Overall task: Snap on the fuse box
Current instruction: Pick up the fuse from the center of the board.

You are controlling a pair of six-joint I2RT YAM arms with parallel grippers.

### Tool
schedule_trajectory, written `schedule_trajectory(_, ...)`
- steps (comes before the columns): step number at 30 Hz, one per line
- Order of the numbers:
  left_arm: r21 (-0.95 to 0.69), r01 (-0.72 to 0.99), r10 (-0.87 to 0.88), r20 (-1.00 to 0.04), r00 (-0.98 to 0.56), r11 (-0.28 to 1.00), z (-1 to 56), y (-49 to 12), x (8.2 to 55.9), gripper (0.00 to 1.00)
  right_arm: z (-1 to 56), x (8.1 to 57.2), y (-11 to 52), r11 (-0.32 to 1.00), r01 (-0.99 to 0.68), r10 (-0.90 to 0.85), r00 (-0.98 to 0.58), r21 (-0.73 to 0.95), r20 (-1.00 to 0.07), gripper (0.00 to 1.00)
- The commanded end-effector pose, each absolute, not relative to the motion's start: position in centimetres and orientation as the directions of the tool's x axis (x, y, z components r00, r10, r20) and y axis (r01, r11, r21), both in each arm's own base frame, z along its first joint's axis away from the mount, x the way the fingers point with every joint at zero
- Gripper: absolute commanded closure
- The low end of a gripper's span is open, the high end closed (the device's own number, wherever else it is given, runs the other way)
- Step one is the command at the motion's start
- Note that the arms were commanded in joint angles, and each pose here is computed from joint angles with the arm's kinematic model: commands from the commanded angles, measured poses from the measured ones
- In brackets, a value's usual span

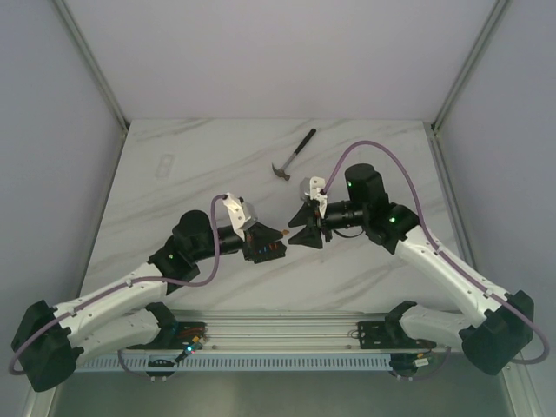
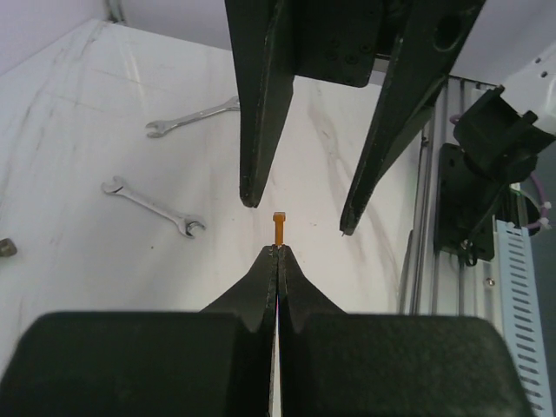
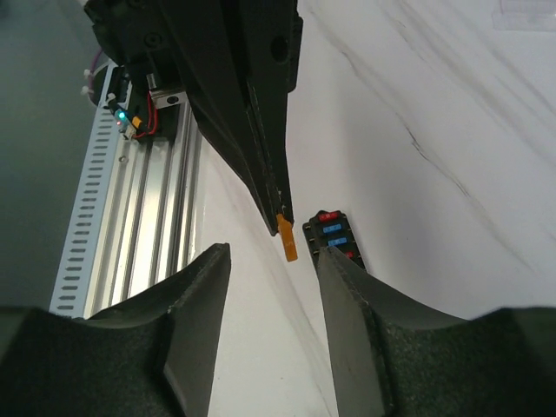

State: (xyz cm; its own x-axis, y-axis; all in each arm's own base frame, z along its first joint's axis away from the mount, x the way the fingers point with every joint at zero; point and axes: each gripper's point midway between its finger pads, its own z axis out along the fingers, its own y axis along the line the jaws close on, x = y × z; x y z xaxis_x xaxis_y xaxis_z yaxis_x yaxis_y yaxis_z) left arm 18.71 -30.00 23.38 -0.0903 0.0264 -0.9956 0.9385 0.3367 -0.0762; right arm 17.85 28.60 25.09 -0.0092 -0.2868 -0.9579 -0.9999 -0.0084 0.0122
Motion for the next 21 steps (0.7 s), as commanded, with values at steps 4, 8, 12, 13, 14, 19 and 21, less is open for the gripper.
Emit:
schedule_trajectory(4, -0.053, 0.968, -0.008, -0.999, -0.053, 0.244, 25.58, -30.81, 17.57, 1.00, 26.86, 16.86, 28.94, -0.098, -0.995, -0.246, 0.047, -0.024, -0.968, 0.56)
schedule_trajectory(8, -0.055, 0.974, -0.014, -0.998, -0.054, 0.221, 25.79, -31.06, 17.29, 1.00, 26.75, 16.79, 28.95, -0.105, -0.994, -0.247, 0.047, -0.022, -0.968, 0.58)
schedule_trajectory(12, -0.060, 0.977, -0.010, -0.998, -0.059, 0.206, 25.77, -31.23, 17.13, 1.00, 26.73, 16.78, 28.96, -0.109, -0.994, -0.247, 0.052, -0.025, -0.968, 0.63)
schedule_trajectory(13, -0.060, 0.977, -0.010, -0.998, -0.059, 0.204, 25.76, -31.24, 17.11, 1.00, 26.73, 16.74, 28.94, -0.109, -0.994, -0.247, 0.050, -0.024, -0.968, 0.64)
schedule_trajectory(14, -0.061, 0.978, -0.009, -0.998, -0.061, 0.201, 25.70, -31.25, 17.04, 1.00, 26.72, 16.71, 28.95, -0.111, -0.994, -0.247, 0.050, -0.023, -0.968, 0.65)
schedule_trajectory(19, -0.061, 0.980, -0.013, -0.998, -0.059, 0.190, 25.78, -31.31, 16.88, 1.00, 26.53, 16.62, 28.93, -0.116, -0.993, -0.251, 0.045, -0.016, -0.967, 0.72)
schedule_trajectory(21, -0.060, 0.979, -0.011, -0.998, -0.059, 0.194, 25.67, -31.32, 16.97, 1.00, 26.44, 16.65, 28.94, -0.118, -0.993, -0.252, 0.045, -0.015, -0.967, 0.77)
